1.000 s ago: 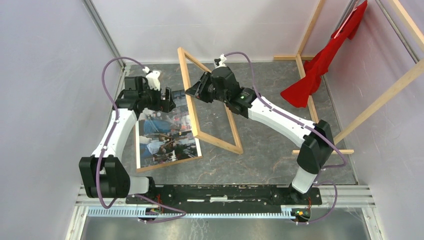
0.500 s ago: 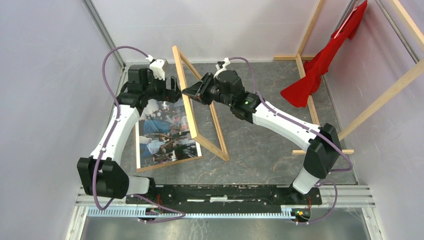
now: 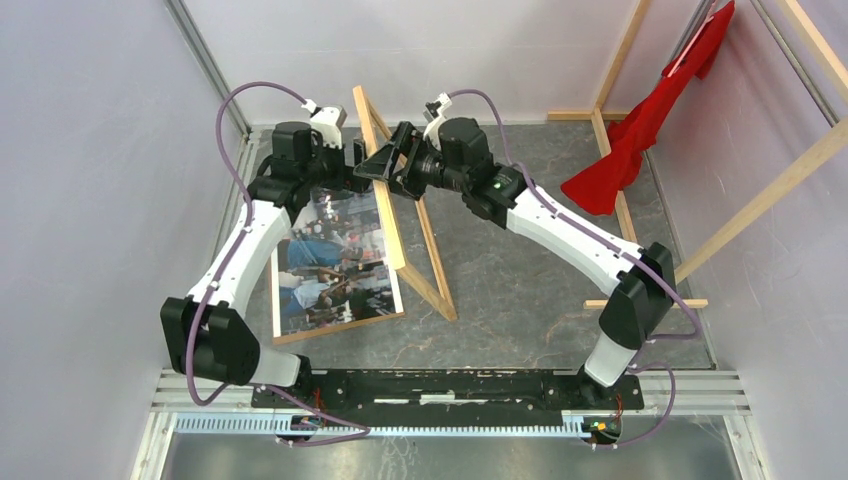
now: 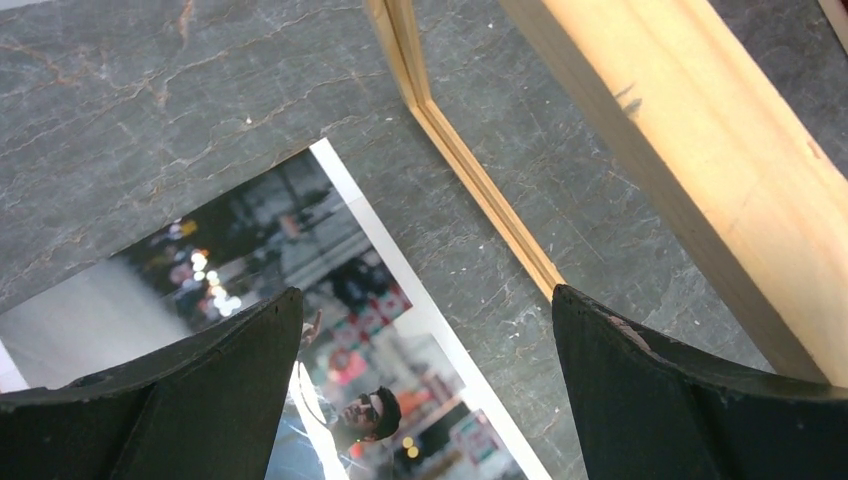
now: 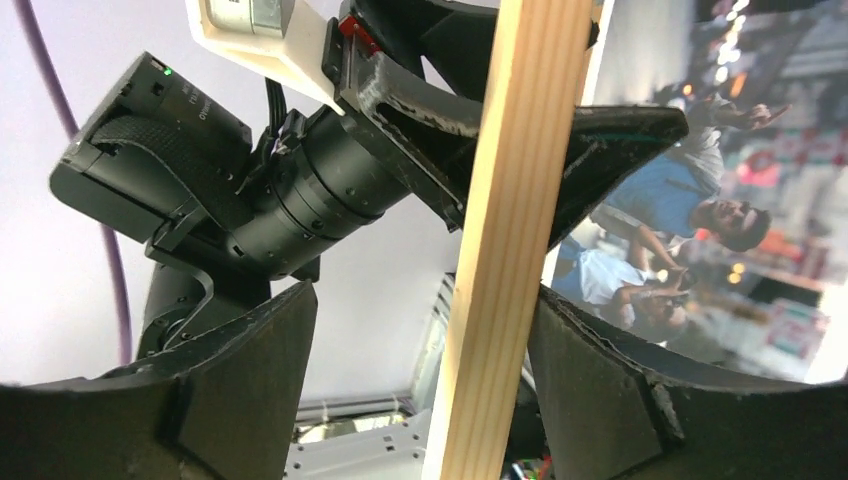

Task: Put the photo into the frame
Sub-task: Turn over the photo frame at the center of the board, then move the photo frame to the center of the board.

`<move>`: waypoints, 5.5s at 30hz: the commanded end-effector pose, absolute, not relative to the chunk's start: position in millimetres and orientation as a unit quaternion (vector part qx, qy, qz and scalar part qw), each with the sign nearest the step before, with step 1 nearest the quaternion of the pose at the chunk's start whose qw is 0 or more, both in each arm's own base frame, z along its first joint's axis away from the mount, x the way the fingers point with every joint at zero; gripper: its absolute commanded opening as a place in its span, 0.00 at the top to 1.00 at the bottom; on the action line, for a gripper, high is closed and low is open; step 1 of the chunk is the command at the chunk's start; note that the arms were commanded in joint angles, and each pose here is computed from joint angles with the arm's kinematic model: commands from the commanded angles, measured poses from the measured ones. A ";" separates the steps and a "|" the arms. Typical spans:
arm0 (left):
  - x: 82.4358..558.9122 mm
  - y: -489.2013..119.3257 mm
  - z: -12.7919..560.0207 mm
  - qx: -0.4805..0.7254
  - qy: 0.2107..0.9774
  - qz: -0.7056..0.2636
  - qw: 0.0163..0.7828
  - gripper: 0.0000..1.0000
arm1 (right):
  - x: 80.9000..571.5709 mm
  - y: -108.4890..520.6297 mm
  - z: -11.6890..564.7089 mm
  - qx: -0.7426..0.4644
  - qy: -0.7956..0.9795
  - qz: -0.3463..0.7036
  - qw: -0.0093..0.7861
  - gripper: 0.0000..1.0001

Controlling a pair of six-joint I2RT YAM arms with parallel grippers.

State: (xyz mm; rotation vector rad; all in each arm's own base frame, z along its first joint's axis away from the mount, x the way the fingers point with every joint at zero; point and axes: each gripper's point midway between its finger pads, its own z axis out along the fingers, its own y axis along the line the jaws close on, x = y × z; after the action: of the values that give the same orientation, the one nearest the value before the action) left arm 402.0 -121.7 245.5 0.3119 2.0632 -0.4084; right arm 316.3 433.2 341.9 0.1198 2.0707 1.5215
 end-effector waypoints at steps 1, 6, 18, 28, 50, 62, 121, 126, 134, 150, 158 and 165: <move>417.4 -137.9 275.9 0.124 0.822 -0.178 0.526 0.00 | 318.5 425.3 339.9 -0.036 0.796 0.529 0.291 0.18; 422.4 -150.7 269.4 0.133 0.824 -0.178 0.521 0.00 | 324.3 404.3 318.6 -0.075 0.825 0.472 0.300 0.20; 431.8 -164.7 256.7 0.142 0.829 -0.187 0.507 0.00 | 359.3 337.8 322.6 -0.126 0.864 0.286 0.395 0.39; 425.3 -160.1 241.3 0.142 0.840 -0.177 0.493 0.00 | 380.2 260.7 320.9 -0.116 0.879 0.145 0.439 0.65; 403.2 -135.4 187.9 0.183 0.887 -0.118 0.408 0.00 | 358.1 107.3 181.1 -0.018 0.925 -0.054 0.376 0.84; 396.0 -98.6 168.6 0.165 0.901 -0.089 0.391 0.00 | 341.6 90.6 102.9 -0.037 0.939 -0.094 0.328 0.93; 389.9 65.1 126.7 0.091 0.933 -0.057 0.343 0.00 | 391.3 333.1 153.1 -0.139 0.873 0.172 0.435 0.02; 375.5 101.9 116.2 0.068 0.944 -0.037 0.321 0.00 | 377.7 414.0 146.7 -0.201 0.861 0.224 0.409 0.02; 342.3 150.7 100.9 0.040 0.957 0.016 0.285 0.00 | 352.4 458.8 100.6 -0.227 0.872 0.252 0.353 0.02; 324.4 176.3 48.5 -0.006 0.966 0.048 0.256 0.00 | 340.6 446.0 34.0 -0.231 0.902 0.211 0.297 0.02; 335.2 157.5 29.7 -0.004 0.967 0.035 0.254 0.00 | 350.8 417.4 19.3 -0.212 0.919 0.144 0.300 0.02; 351.1 136.5 24.6 0.012 0.966 0.032 0.257 0.00 | 347.1 406.1 12.7 -0.195 0.925 0.146 0.292 0.02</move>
State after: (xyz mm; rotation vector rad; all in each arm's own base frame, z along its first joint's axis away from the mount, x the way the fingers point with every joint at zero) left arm 337.0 140.5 25.8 0.0644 2.6535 0.0706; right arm 350.8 431.9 29.3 -0.5660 2.3883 0.4686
